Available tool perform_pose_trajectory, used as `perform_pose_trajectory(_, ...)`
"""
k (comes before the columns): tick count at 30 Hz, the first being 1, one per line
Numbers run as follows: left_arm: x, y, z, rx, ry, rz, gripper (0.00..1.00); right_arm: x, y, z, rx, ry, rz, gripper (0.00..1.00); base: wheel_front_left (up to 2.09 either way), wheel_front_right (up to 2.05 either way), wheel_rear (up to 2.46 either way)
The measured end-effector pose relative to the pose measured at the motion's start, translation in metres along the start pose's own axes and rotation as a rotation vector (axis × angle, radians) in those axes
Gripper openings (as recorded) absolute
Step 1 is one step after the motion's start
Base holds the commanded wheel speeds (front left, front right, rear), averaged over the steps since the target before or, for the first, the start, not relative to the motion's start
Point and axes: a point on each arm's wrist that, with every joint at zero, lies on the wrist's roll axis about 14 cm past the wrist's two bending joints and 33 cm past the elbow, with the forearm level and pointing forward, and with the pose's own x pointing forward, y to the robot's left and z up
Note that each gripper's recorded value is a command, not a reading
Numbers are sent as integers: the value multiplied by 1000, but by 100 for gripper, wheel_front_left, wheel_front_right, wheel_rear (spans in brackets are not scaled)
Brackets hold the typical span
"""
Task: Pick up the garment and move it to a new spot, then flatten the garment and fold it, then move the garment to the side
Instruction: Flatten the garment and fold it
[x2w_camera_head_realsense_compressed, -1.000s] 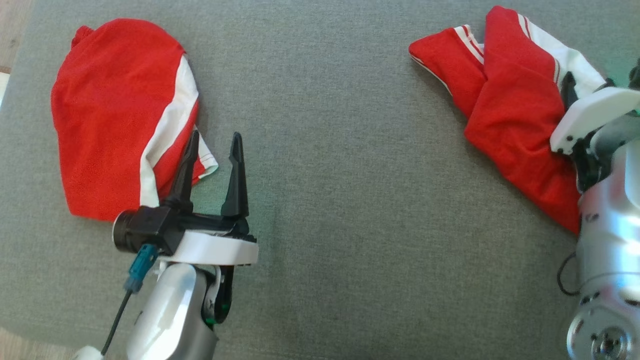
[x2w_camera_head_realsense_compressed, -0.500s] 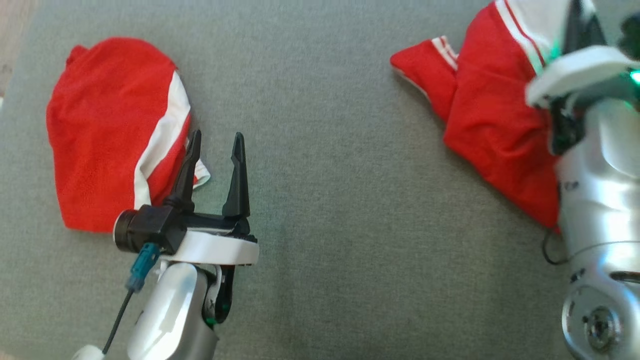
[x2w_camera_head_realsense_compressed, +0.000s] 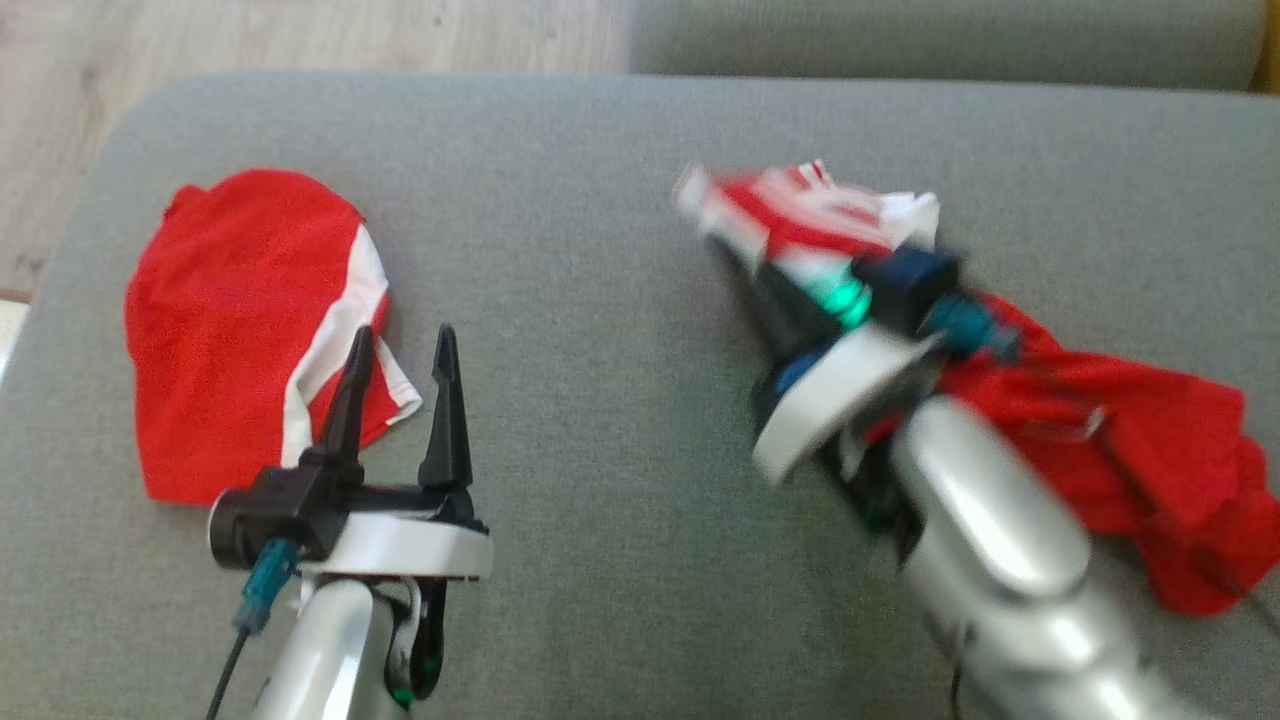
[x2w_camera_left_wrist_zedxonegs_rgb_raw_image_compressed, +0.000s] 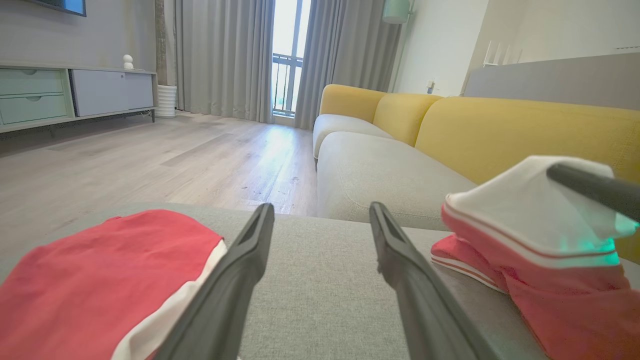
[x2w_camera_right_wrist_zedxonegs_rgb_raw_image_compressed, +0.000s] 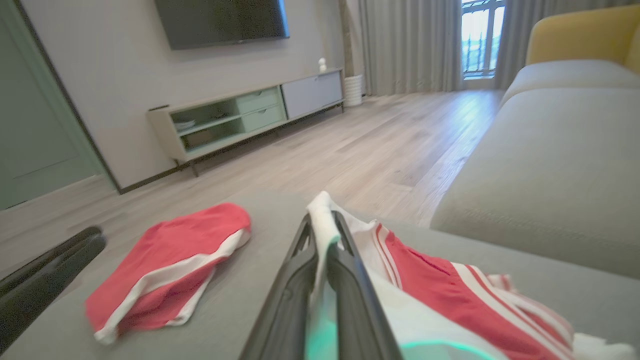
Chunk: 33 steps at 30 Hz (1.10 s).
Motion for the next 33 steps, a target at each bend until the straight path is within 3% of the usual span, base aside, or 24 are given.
perform_pose_trajectory(3,-10,3,4,-2,-10,11,100,-17,40,-21,33,82,80,0,0,0,0)
perform_pose_trajectory(4,-14,4,5,-3,-11,17,100,-24,52,-30,37,112,105,7,0,0,0)
perform_pose_trajectory(5,-18,6,5,-4,-12,24,100,-30,64,-36,44,130,127,24,0,0,0)
perform_pose_trajectory(6,-21,9,6,-5,-14,34,100,-36,74,-40,55,140,146,68,0,0,0)
perform_pose_trajectory(7,-25,12,7,-6,-17,46,100,-42,83,-44,61,149,162,100,0,0,0)
perform_pose_trajectory(11,-33,18,9,-9,-24,65,100,-52,103,-40,63,138,202,100,0,0,0)
perform_pose_trajectory(14,-34,18,10,-3,-26,65,100,-51,88,-18,42,61,153,100,0,0,0)
perform_pose_trajectory(19,-30,5,15,-4,-46,19,100,-61,22,18,-30,-67,-54,100,0,0,0)
perform_pose_trajectory(25,-21,-18,24,-11,-73,-52,100,-99,-63,46,-81,-172,-333,100,0,0,0)
perform_pose_trajectory(29,-18,-30,23,-14,-73,-89,100,-141,-103,37,-55,-197,-502,100,0,0,0)
perform_pose_trajectory(33,-15,-40,19,-27,-63,-118,100,-178,-117,8,10,-172,-604,100,0,0,0)
